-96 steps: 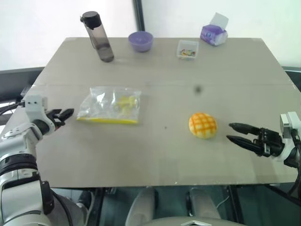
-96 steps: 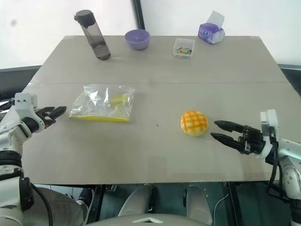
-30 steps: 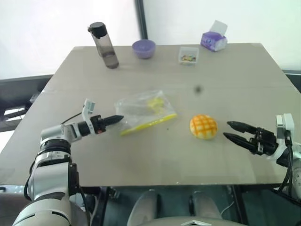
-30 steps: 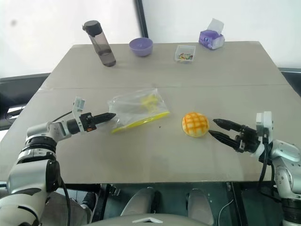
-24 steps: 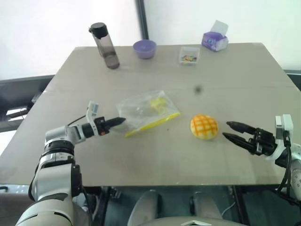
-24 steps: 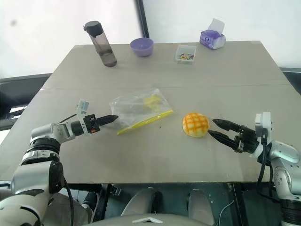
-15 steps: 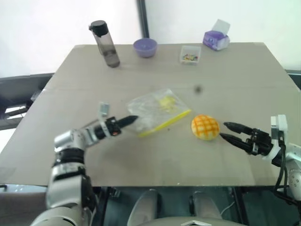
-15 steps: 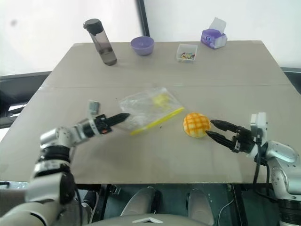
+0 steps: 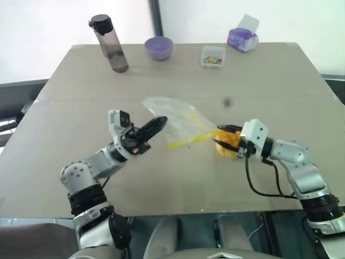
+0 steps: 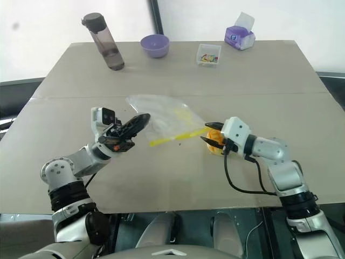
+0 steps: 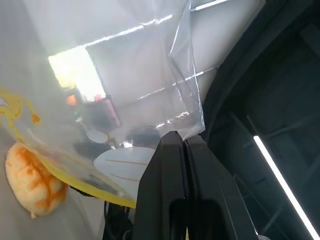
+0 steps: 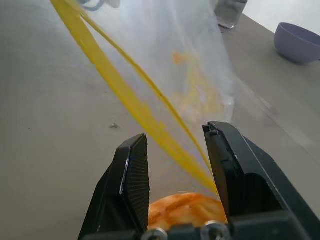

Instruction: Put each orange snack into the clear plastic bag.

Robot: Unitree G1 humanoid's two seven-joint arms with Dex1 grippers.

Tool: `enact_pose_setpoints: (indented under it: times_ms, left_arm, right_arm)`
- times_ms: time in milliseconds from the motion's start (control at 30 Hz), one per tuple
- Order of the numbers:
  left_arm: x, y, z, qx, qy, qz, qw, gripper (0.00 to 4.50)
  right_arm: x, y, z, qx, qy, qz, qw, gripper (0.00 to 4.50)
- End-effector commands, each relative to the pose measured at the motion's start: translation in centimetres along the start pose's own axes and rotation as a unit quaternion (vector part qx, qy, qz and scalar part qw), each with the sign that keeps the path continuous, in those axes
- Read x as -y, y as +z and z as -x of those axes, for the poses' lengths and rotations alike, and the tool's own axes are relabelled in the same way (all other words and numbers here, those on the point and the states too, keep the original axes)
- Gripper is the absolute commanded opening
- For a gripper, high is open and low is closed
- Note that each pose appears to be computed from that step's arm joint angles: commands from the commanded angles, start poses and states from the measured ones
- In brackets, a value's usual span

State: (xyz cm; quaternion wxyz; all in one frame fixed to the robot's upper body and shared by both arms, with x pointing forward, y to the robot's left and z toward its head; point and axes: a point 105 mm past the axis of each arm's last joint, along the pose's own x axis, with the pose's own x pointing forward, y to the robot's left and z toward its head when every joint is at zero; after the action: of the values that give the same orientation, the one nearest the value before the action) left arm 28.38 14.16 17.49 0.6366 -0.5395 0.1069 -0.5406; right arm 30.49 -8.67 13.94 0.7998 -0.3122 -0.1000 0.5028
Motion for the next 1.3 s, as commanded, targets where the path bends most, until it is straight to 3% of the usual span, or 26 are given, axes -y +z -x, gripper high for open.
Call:
enact_pose_setpoints:
  times_ms: [33, 267, 333, 433, 633, 767, 833, 867, 933, 967, 1133, 1300]
  left_arm:
    - [0.9, -0.1, 0.0, 0.008, -0.007, -0.015, 1.000, 0.06]
    - [0.6, -0.6, 0.7, 0.011, 0.008, 0.001, 1.000, 0.06]
    - [0.5, -0.7, 0.8, 0.007, 0.012, 0.004, 1.000, 0.00]
    - [0.3, -0.8, 1.0, 0.005, 0.019, 0.006, 1.000, 0.00]
    - [-0.3, -0.9, 1.1, 0.001, 0.036, 0.009, 0.999, 0.00]
    - [-1.0, -1.8, 1.2, -0.031, 0.069, -0.047, 0.996, 0.00]
    - [-0.7, -1.1, 1.5, -0.007, 0.053, -0.072, 0.996, 0.57]
    - [-1.7, -0.3, 1.7, 0.011, 0.091, -0.088, 0.992, 0.94]
    - [-1.4, 0.2, 1.9, -0.014, 0.110, -0.147, 0.983, 1.80]
    - [0.2, 0.3, 1.7, -0.034, 0.076, -0.159, 0.984, 2.28]
    - [6.7, 2.4, -0.6, -0.072, -0.034, -0.231, 0.970, 2.28]
    - [6.0, 5.4, -3.5, -0.023, 0.042, -0.354, 0.934, 2.28]
  right_arm:
    - [1.4, 1.2, -1.0, 0.020, -0.030, 0.034, 0.999, 2.00]
    - [1.9, 1.0, -2.2, 0.015, -0.031, 0.056, 0.998, 2.00]
    - [1.9, 1.2, -2.4, 0.020, -0.032, 0.060, 0.997, 1.37]
    - [1.7, 1.3, -2.6, 0.024, -0.032, 0.064, 0.997, 0.03]
    - [1.6, 1.4, -2.7, 0.027, -0.037, 0.068, 0.997, 0.03]
    - [1.5, 1.4, -2.6, 0.028, -0.041, 0.071, 0.996, 0.03]
    - [2.4, 1.7, -2.4, 0.029, -0.061, 0.079, 0.995, 0.00]
    - [2.9, 1.9, -2.4, 0.030, -0.074, 0.078, 0.994, 0.00]
    - [4.3, 1.8, -2.4, 0.021, -0.107, 0.073, 0.991, 0.00]
    - [4.8, 1.8, -2.5, 0.018, -0.120, 0.074, 0.990, 0.00]
    - [7.4, 1.5, -3.1, -0.005, -0.164, 0.083, 0.983, 0.00]
    - [9.5, 1.2, -3.8, -0.055, -0.209, 0.120, 0.969, 0.00]
